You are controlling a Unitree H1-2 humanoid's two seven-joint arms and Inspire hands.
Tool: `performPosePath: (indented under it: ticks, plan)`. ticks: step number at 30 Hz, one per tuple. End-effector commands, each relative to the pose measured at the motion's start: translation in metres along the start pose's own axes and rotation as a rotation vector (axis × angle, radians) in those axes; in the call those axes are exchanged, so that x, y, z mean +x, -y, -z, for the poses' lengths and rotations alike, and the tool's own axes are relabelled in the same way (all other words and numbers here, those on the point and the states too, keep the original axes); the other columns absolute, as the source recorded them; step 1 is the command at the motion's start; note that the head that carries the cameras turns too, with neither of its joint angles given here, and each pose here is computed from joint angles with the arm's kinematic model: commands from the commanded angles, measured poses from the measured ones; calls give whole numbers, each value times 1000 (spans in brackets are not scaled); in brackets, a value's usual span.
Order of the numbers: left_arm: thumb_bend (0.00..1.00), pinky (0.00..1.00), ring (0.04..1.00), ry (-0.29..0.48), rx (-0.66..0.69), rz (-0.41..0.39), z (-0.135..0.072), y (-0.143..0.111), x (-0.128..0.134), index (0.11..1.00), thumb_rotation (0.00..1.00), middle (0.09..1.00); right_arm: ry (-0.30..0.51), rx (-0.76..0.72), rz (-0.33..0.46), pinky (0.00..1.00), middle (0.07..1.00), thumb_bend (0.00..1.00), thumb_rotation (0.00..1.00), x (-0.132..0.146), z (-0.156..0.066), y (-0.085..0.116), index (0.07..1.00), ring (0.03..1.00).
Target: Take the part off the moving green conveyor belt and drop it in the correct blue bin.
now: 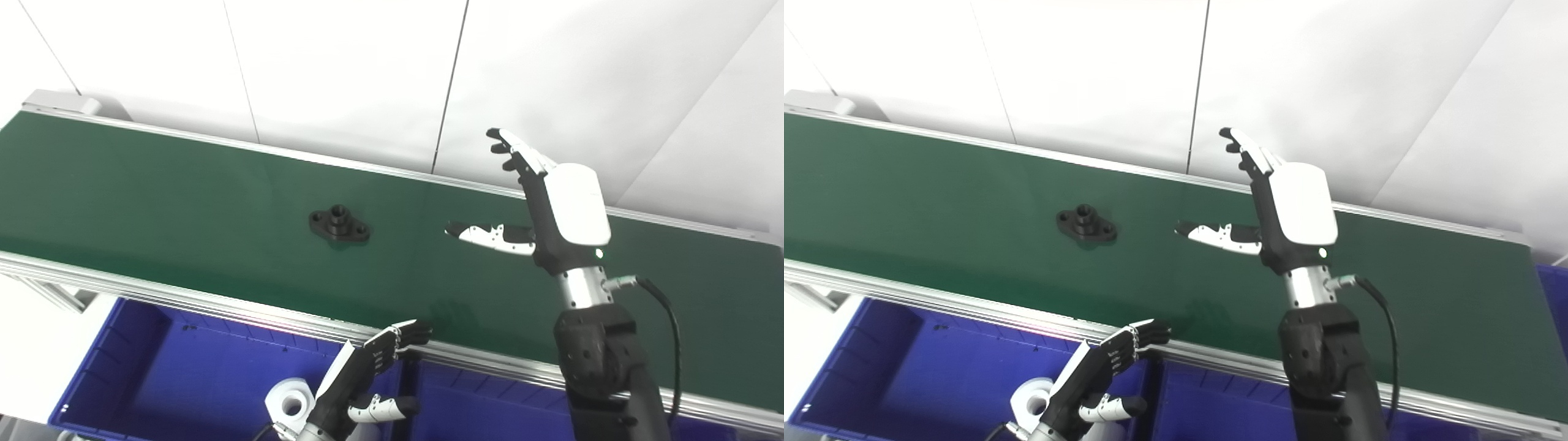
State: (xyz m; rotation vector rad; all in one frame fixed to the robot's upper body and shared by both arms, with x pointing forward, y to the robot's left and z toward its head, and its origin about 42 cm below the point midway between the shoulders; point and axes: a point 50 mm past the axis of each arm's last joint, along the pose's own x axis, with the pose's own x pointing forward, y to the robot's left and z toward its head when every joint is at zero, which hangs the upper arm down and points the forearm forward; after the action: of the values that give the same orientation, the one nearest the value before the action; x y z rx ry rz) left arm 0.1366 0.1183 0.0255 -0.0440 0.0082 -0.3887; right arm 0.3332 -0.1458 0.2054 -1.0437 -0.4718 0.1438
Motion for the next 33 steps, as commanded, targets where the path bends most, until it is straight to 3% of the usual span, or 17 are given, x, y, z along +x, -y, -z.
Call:
performPosePath:
  ticks: [1,8,21,33]
  plan:
    - [925,750,828,73,-5,16,-11,5,5,810,653,827,17,-26,11,561,750,871,586,19,-9,6,853,681]
    - [922,734,821,77,-4,12,-11,8,8,809,650,820,2,-99,-94,584,773,883,616,41,-14,-17,851,709]
    - [932,744,831,81,-3,19,-12,13,12,813,655,835,-7,-177,-203,539,757,900,597,64,-26,-57,823,675]
    - [898,712,816,97,8,23,-16,19,14,809,644,828,-35,-240,-292,555,755,914,627,78,-37,-80,842,675]
